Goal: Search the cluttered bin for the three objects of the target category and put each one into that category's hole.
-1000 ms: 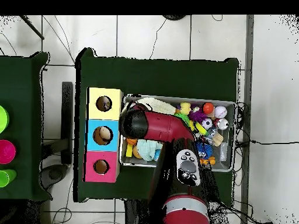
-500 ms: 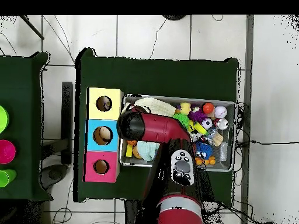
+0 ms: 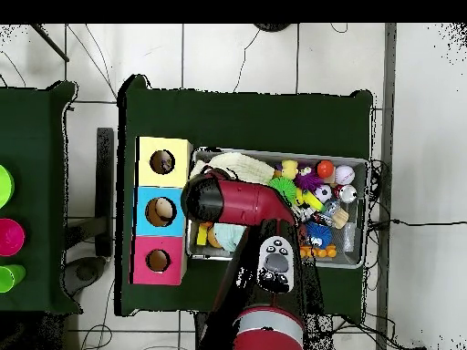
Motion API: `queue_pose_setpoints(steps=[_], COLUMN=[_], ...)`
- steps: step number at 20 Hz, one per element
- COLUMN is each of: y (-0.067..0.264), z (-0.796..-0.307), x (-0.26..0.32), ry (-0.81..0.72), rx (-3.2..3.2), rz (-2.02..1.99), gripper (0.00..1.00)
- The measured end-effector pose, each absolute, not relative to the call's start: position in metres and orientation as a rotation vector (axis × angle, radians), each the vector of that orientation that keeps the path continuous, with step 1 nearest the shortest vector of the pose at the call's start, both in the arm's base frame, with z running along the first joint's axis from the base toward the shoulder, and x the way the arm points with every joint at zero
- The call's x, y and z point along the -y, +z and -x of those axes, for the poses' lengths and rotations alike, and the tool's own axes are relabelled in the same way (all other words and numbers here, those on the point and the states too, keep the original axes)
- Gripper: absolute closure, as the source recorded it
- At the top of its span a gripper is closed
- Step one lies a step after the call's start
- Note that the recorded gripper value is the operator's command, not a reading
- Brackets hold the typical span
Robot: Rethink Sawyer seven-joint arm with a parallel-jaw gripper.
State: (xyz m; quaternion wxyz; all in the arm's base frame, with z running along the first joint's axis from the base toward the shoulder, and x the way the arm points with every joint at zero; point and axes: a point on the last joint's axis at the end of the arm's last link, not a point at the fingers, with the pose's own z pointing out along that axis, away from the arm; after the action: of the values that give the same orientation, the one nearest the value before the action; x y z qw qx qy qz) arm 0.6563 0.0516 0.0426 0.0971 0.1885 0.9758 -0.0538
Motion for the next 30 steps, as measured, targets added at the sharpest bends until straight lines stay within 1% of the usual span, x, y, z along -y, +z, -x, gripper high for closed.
queue_pose_setpoints(steps=[12, 22, 24, 30], y=[0.024, 0.006, -0.004, -0.015], z=[-0.645, -0.639, -0.634, -0.628], x=[-0.036, -0.034, -0.029, -0.019], ry=[-0.240, -0.250, -0.256, -0.260], rx=[-2.912, -2.935, -2.950, -2.967], rz=[-0.560, -0.562, -0.574, -0.602], gripper=[0.00, 0.00, 0.00, 0.00])
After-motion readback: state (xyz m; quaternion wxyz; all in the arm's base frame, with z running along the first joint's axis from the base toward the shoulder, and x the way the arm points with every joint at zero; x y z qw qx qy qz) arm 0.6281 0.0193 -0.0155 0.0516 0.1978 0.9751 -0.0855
